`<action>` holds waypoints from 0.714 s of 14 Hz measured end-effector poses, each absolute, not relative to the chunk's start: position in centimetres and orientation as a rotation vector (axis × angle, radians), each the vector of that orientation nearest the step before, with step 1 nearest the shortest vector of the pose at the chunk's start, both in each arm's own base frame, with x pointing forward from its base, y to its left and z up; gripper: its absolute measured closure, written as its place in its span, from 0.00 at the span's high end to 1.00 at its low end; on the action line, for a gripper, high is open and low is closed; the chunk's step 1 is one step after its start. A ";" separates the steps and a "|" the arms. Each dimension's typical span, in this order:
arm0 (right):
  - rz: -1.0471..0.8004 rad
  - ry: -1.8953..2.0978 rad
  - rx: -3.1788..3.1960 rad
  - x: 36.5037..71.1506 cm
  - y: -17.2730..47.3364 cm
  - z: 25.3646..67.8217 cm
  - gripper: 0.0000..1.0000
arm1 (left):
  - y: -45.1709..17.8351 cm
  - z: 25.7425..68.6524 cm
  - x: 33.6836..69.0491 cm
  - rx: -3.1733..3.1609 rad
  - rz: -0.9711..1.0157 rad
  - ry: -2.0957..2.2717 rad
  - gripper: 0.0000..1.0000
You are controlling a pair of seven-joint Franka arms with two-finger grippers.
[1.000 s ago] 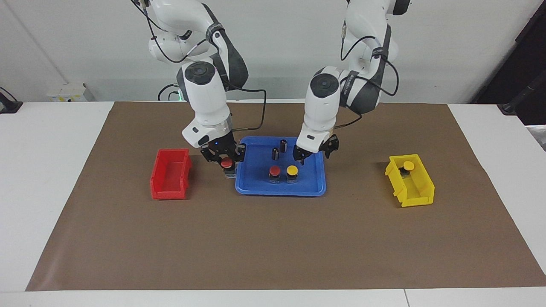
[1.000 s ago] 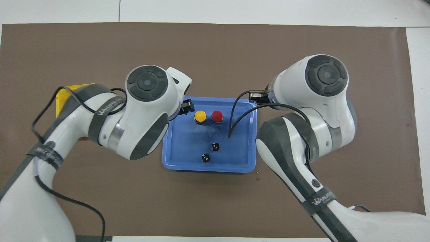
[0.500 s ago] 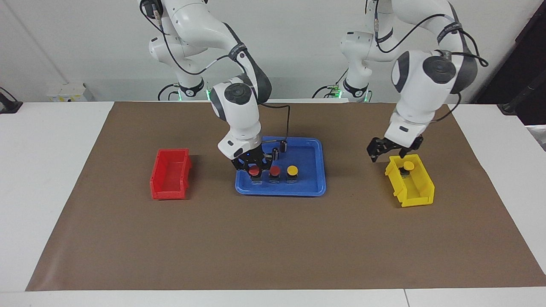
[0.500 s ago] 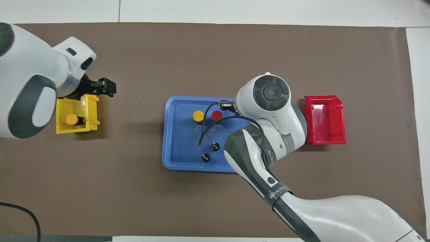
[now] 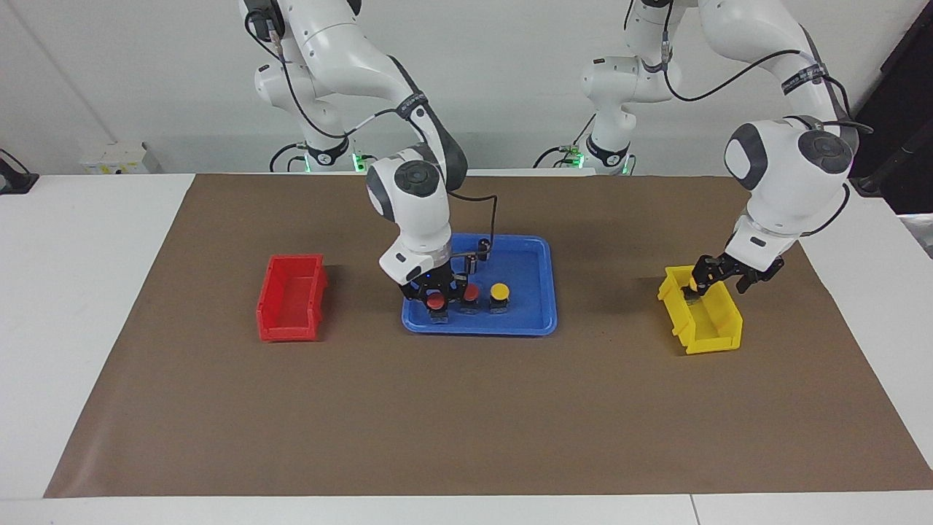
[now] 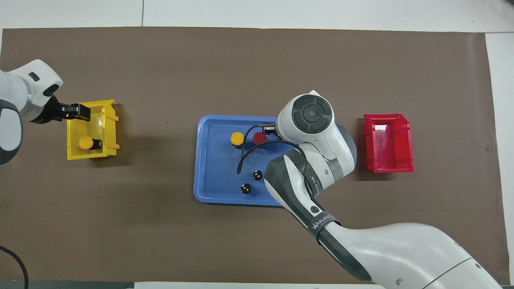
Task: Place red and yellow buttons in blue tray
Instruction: 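Place the red button in the tray while the left gripper grasps yellow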
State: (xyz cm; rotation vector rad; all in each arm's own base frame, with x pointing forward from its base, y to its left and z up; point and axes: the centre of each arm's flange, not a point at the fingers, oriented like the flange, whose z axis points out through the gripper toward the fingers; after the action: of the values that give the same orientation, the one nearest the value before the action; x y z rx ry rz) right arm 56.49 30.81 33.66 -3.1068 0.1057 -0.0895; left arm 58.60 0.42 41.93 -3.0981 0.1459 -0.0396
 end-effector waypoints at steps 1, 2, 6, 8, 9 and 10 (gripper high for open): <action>-0.070 0.106 -3.116 56.4 30.7 33.5 0.44 | 0.8 41.2 58.2 -3.099 -0.033 0.149 0.70; -0.050 0.108 -3.124 56.3 30.6 33.5 0.44 | 1.0 40.3 57.8 -3.099 -0.040 0.150 0.70; -0.004 0.120 -3.148 56.5 30.1 34.8 0.83 | 0.9 37.9 55.7 -3.106 -0.017 0.154 0.69; -0.006 0.155 -3.156 57.8 29.0 38.0 1.00 | 0.9 37.6 54.8 -3.109 -0.007 0.154 0.69; -0.018 0.186 -3.153 58.6 28.0 40.4 1.00 | 0.9 37.4 54.4 -3.110 -0.006 0.154 0.69; -0.034 0.218 -3.149 59.2 26.8 43.1 1.00 | 0.9 37.3 54.2 -3.111 -0.009 0.154 0.69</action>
State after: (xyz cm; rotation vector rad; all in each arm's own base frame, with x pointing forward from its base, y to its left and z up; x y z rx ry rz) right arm 59.24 26.79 43.06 -3.1486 0.2182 -0.0342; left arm 54.17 0.95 37.29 -3.1106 0.1544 -0.0087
